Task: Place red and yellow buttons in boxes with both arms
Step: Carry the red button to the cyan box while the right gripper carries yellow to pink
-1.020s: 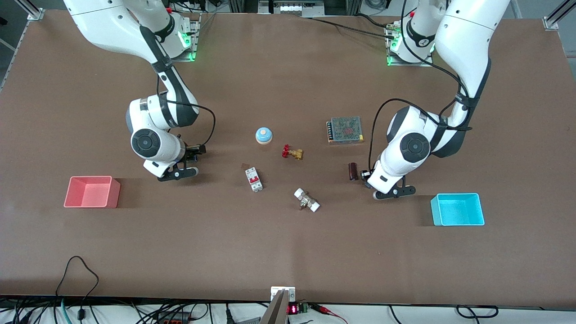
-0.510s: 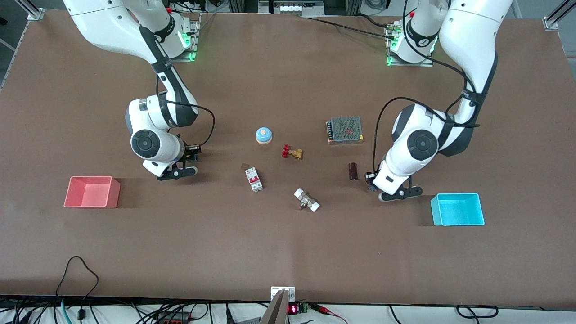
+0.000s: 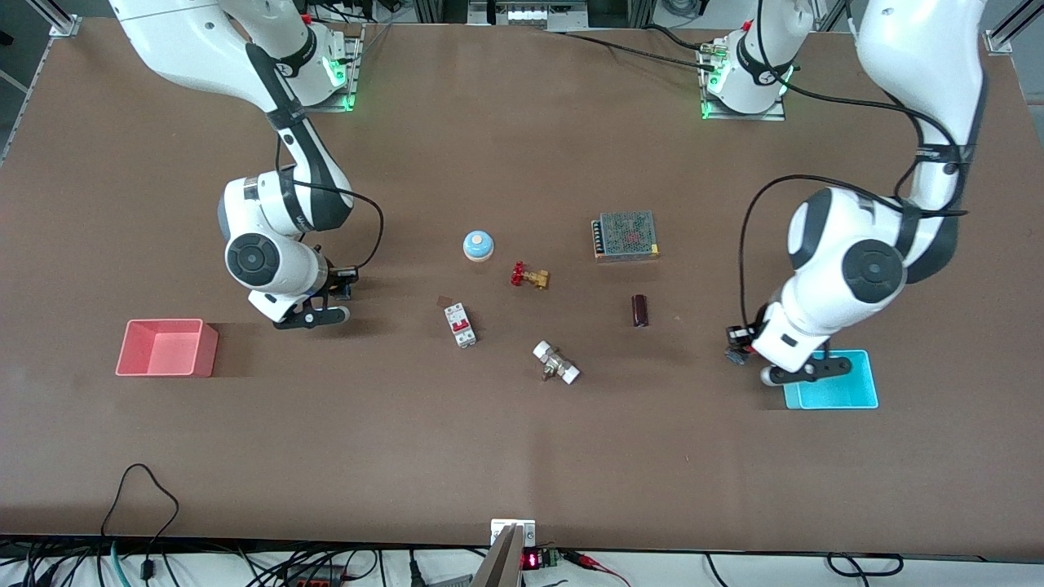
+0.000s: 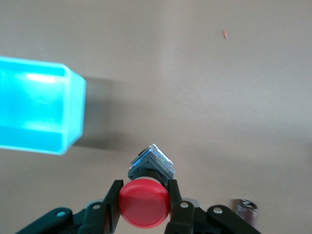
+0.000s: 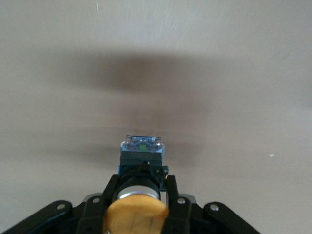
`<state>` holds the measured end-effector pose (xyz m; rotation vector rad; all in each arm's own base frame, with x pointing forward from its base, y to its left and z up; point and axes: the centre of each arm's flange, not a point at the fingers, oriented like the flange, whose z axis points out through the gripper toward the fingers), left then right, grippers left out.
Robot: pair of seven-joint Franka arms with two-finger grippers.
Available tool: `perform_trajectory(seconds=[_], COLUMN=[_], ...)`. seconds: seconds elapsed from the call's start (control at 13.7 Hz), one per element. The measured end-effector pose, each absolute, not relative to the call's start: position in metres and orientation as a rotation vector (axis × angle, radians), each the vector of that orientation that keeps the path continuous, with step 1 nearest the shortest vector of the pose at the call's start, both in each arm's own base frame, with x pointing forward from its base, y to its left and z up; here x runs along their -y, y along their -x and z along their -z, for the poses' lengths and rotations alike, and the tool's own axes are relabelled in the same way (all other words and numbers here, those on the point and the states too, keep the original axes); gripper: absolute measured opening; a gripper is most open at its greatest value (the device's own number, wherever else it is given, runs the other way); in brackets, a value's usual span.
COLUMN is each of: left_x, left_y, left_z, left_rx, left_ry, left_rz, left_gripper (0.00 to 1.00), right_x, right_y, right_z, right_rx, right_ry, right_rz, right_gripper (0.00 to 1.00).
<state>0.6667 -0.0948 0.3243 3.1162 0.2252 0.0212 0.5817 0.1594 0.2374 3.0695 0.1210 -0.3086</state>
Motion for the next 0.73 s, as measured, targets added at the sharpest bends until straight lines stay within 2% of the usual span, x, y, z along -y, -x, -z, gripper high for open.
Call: perform_trajectory(seconds=[0.15,0.36,0.51,0.73], left_x=[0.062,0.017,-0.006,-0.034], left_y=[-0.674,-0.681,-0.689,-0.698], left_z=[-0.330,-0.336,-0.336,-0.323], left_rx=[-0.169,-0.087,-0.044,0.012], left_ry=[-3.119,-3.124,-3.125,-3.125], left_rz=[-0.043,-0.069,-0.085,-0.080], left_gripper=[0.42,0.42,0.42,0.42], right_x=[-0.150,-0.094,-0.042,0.035], right_y=[-0.604,-0.640,-0.650,-0.651], right_z=[-0.282,-0.350,-0.362,-0.337], right_rx=[-0.015,0.118,0.115,0.080], right_ry=[-3.082,-3.081,-3.086,-3.093], right_rz=[0.239,0.179,0.177,0.242], right_gripper=[0.41,0.41,0.41,0.41])
